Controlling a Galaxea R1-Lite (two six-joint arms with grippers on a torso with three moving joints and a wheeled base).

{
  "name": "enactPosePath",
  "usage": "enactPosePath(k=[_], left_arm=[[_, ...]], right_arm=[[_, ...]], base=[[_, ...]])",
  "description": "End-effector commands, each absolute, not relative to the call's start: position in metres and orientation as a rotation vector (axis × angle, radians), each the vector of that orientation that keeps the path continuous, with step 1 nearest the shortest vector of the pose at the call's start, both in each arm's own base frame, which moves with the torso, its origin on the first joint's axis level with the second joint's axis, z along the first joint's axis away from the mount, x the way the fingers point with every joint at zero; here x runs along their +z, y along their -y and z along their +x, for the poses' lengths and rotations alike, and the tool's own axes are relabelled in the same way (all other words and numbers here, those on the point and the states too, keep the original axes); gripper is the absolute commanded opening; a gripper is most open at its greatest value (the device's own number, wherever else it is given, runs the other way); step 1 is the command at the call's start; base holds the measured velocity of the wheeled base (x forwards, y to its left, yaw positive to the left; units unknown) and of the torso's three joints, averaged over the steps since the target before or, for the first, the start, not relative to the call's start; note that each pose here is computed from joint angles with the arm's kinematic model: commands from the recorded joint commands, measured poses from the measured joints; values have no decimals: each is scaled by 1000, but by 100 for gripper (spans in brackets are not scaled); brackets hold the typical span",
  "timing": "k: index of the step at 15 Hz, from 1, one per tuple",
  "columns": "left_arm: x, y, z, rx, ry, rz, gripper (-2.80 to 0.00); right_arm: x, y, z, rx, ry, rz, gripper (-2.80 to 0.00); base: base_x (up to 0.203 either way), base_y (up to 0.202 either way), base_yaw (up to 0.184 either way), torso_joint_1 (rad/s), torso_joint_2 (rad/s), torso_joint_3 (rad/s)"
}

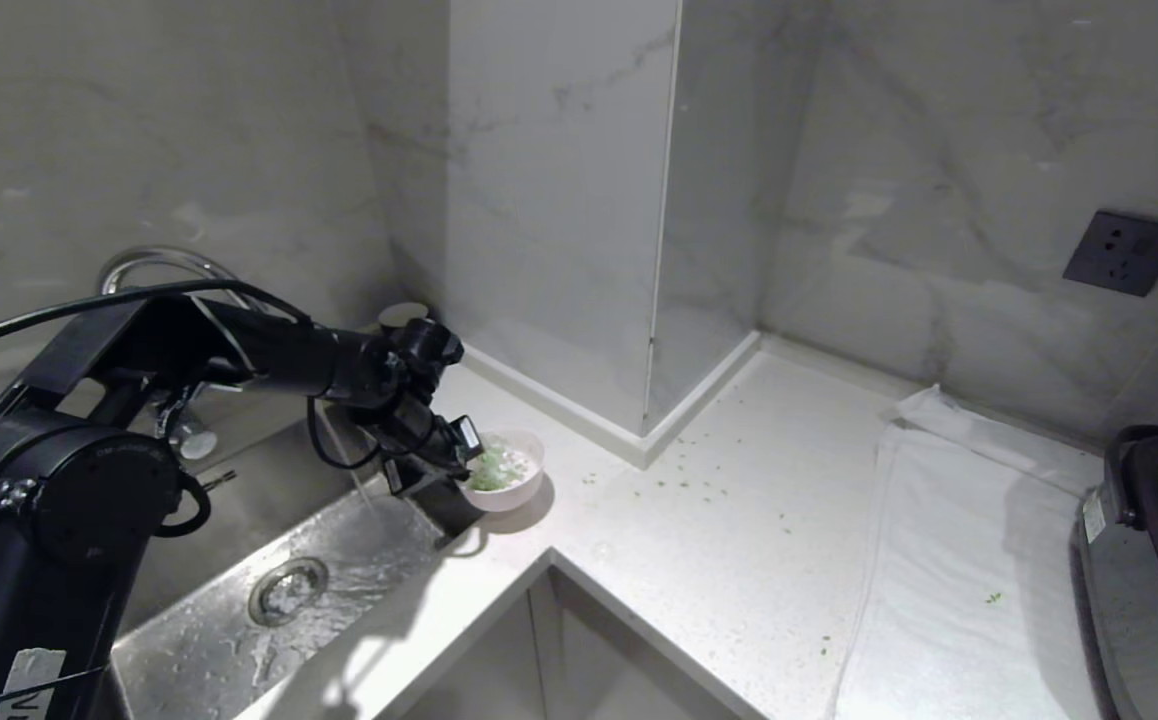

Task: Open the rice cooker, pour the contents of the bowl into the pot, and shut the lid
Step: Place the bowl on the table

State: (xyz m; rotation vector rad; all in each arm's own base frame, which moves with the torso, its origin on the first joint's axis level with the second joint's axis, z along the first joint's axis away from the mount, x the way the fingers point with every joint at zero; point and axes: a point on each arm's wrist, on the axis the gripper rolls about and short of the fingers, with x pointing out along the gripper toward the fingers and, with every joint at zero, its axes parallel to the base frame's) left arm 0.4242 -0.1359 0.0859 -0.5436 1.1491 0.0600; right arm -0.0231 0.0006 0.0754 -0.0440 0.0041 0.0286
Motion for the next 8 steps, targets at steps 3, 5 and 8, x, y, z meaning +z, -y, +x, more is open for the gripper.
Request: enactPosePath(k=[3,5,8], left_arm=[[82,166,418,30,-1168,-547,-280],[78,177,414,27,-1180,-536,-280],[72,191,409,20,-1191,-512,-280]], right_arm=[[75,-1,-23,29,-4,-43,-280],[75,-1,-23,29,-4,-44,-280],[75,-1,-23,29,-4,-44,-280]], base=[[0,0,0,0,0,0],[0,0,0,0,0,0],[0,0,0,0,0,0]])
